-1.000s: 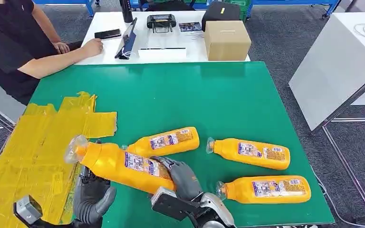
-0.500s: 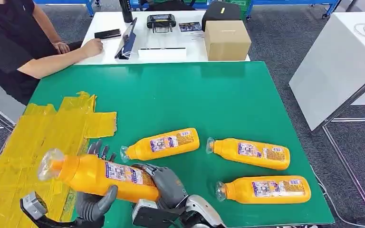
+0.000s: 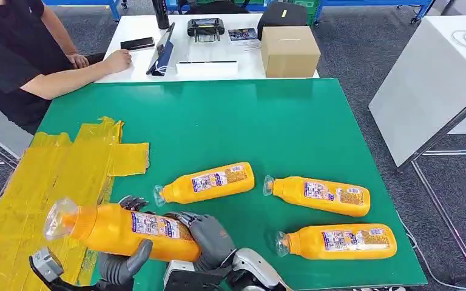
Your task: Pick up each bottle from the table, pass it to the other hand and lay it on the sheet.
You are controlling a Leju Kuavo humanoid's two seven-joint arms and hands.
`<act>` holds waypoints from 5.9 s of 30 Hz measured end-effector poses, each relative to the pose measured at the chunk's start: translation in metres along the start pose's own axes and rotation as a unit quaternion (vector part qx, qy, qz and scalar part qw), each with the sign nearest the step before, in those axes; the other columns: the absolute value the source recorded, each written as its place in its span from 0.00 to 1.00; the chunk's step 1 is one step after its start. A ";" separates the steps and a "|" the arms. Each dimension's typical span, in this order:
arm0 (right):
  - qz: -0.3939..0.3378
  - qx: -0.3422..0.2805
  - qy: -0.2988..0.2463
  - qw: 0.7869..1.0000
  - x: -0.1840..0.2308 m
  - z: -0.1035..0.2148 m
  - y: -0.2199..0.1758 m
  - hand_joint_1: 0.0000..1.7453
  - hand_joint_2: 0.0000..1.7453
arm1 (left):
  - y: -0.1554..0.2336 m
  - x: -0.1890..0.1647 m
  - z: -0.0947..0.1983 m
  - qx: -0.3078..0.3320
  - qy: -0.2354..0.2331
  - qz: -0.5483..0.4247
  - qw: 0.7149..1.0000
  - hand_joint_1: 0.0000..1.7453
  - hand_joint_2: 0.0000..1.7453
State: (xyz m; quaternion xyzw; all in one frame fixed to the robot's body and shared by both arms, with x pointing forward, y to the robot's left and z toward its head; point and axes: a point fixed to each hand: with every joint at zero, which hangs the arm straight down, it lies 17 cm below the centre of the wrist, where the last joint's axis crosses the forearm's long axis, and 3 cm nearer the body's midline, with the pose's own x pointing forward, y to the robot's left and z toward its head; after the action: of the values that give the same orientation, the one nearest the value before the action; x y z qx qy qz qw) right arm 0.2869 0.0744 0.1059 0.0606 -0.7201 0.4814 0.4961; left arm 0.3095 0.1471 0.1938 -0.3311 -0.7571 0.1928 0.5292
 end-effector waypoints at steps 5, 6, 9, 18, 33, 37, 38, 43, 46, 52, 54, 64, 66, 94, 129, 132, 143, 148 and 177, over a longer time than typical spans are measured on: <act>0.001 0.002 0.001 1.000 -0.001 0.000 0.002 1.00 1.00 | 0.000 0.000 0.000 -0.002 -0.002 -0.004 1.000 1.00 1.00; 0.002 0.002 0.001 1.000 -0.001 0.000 0.002 1.00 1.00 | 0.000 0.000 0.000 -0.002 -0.003 -0.005 1.000 1.00 1.00; 0.004 0.000 0.002 1.000 -0.002 0.000 0.001 0.62 1.00 | 0.000 0.000 0.000 -0.003 -0.004 -0.007 1.000 1.00 1.00; 0.008 -0.032 0.014 0.999 -0.009 -0.001 -0.014 0.00 0.00 | 0.004 0.011 -0.008 -0.007 -0.038 -0.110 0.993 1.00 1.00; -0.004 -0.092 0.012 0.996 -0.026 -0.012 -0.099 0.00 1.00 | 0.095 0.081 -0.031 0.047 -0.114 -0.554 0.824 1.00 1.00; 0.001 -0.096 0.002 0.995 -0.027 -0.020 -0.128 0.00 1.00 | 0.147 0.098 -0.026 0.045 -0.098 -0.744 0.660 1.00 1.00; 0.004 -0.097 0.001 0.995 -0.027 -0.021 -0.135 0.00 1.00 | 0.161 0.099 -0.024 0.041 -0.084 -0.769 0.633 1.00 1.00; 0.010 -0.097 -0.004 0.995 -0.029 -0.026 -0.154 0.00 1.00 | 0.218 0.087 -0.003 -0.002 -0.009 -0.842 0.539 1.00 1.00; 0.011 -0.093 -0.006 0.996 -0.030 -0.027 -0.160 0.00 1.00 | 0.243 0.081 0.010 -0.032 0.026 -0.870 0.492 1.00 1.00; 0.016 -0.089 -0.009 0.996 -0.030 -0.033 -0.170 0.00 1.00 | 0.269 0.073 0.026 -0.061 0.063 -0.880 0.466 1.00 1.00; 0.015 -0.085 -0.008 0.996 -0.028 -0.037 -0.172 0.00 1.00 | 0.273 0.069 0.027 -0.071 0.072 -0.881 0.462 1.00 1.00; 0.020 -0.081 -0.007 0.997 -0.027 -0.045 -0.177 0.00 1.00 | 0.276 0.056 0.030 -0.094 0.081 -0.877 0.464 1.00 1.00; 0.021 -0.080 -0.005 0.997 -0.028 -0.047 -0.179 0.00 1.00 | 0.273 0.046 0.032 -0.112 0.087 -0.869 0.475 1.00 1.00; 0.025 -0.055 0.006 0.998 -0.032 -0.066 -0.172 0.00 1.00 | 0.234 0.004 0.052 -0.197 0.099 -0.767 0.602 0.00 0.00; 0.185 0.116 0.221 0.951 -0.179 -0.060 -0.145 0.00 1.00 | 0.106 0.081 -0.065 -0.098 -0.093 -0.399 0.907 0.00 0.00; 0.189 0.133 0.229 0.945 -0.186 -0.055 -0.141 0.00 1.00 | 0.105 0.080 -0.066 -0.096 -0.094 -0.400 0.907 0.00 0.00; 0.214 0.204 0.246 0.923 -0.203 -0.042 -0.117 0.00 1.00 | 0.095 0.078 -0.073 -0.099 -0.104 -0.399 0.906 0.00 0.00; 0.228 0.248 0.257 0.906 -0.212 -0.030 -0.101 0.04 1.00 | 0.089 0.077 -0.077 -0.108 -0.107 -0.390 0.908 0.00 0.00; 0.284 0.282 0.300 0.866 -0.238 -0.011 -0.074 1.00 1.00 | 0.085 0.059 -0.092 -0.115 -0.097 -0.357 0.922 0.00 0.00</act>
State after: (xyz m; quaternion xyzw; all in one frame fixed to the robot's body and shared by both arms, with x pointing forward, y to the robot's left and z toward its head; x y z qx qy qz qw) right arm 0.4555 -0.0498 -0.0306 -0.1567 -0.3559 0.7790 0.4919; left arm 0.4073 0.2431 0.2128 -0.0775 -0.8895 -0.0658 0.4456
